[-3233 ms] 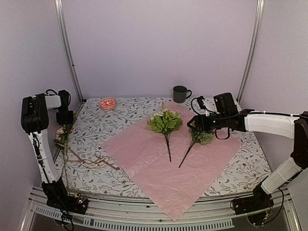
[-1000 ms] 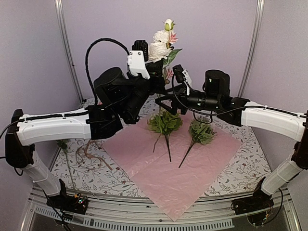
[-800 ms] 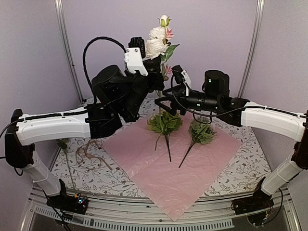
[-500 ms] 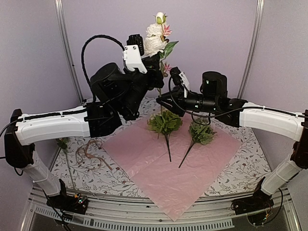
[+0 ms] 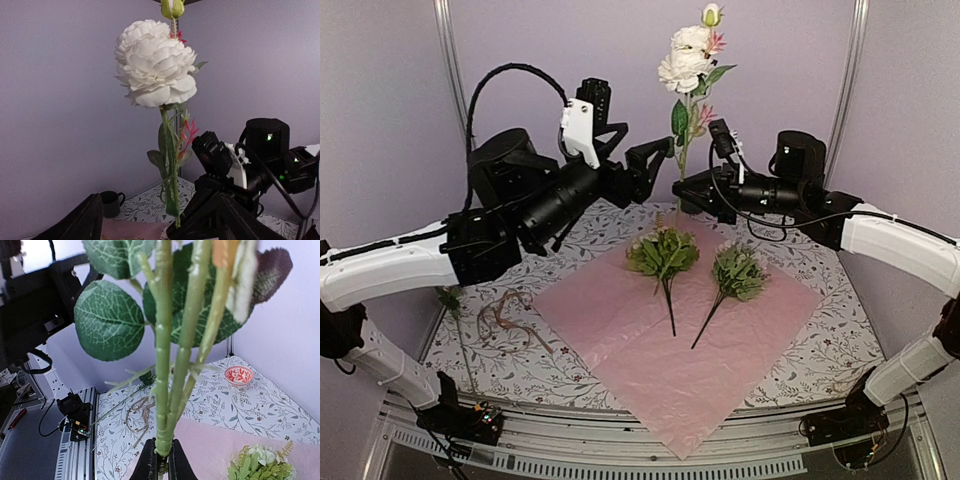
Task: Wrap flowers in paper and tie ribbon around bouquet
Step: Pass from the left arm to the right, then pass from the right arm to the left
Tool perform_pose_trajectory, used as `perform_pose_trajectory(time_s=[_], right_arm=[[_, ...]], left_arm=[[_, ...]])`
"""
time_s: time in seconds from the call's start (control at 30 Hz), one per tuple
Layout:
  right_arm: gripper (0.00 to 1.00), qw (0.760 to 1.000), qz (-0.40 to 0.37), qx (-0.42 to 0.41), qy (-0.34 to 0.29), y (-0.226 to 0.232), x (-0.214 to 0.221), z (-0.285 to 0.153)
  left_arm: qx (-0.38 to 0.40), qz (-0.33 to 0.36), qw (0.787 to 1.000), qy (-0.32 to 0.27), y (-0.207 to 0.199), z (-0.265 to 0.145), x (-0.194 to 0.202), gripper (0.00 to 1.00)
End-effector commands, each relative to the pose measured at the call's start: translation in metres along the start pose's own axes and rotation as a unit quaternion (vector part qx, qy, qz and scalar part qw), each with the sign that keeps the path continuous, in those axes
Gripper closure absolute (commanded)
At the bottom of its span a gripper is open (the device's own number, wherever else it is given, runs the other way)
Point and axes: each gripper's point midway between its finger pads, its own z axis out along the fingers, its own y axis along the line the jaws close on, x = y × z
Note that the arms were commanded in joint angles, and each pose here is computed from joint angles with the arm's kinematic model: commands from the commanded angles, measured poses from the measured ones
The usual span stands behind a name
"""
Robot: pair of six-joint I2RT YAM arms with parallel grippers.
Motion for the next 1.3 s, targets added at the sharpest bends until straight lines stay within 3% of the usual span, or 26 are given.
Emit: perform_pose_trajectory(time_s=[0.0, 0.27, 0.43, 0.53, 0.7, 0.87, 1.07, 1.27], right_arm=[[1.0, 0.992, -0.064, -0.096, -0.046, 0.04, -0.053, -0.041], [1.0, 0.961, -0.118, -0.246, -0.046, 0.097, -0.061, -0.073], [1.0, 0.951, -0.129, -0.276, -0.06, 0.114, -0.066, -0.078], [1.0, 0.946, -0.133, -0.288, -0.064, 0.125, -0.066, -0.073], [1.0, 0.937, -0.136, -0.314, -0.064, 0.138, -0.063, -0.067], [1.0, 0.935, -0.131, -0.324, -0.06, 0.141, -0.057, -0.064], [1.0, 0.937, -0.127, -0.321, -0.059, 0.14, -0.053, -0.061], [1.0, 0.937, -0.125, -0.321, -0.058, 0.138, -0.053, -0.06]], left_arm=[[0.14, 0.041, 0.989, 0.025, -0.019, -0.05, 0.0, 0.21], [0.291, 0.058, 0.954, 0.043, -0.053, -0.105, 0.036, 0.23], [0.362, 0.049, 0.93, 0.025, -0.081, -0.107, 0.055, 0.26], [0.368, 0.045, 0.928, 0.019, -0.09, -0.09, 0.058, 0.28], [0.407, 0.022, 0.913, 0.011, -0.107, -0.072, 0.06, 0.41], [0.402, 0.004, 0.915, 0.0, -0.106, -0.061, 0.059, 0.53], [0.429, -0.019, 0.903, 0.001, -0.117, -0.055, 0.063, 0.57], [0.445, -0.034, 0.895, 0.008, -0.125, -0.047, 0.067, 0.88]])
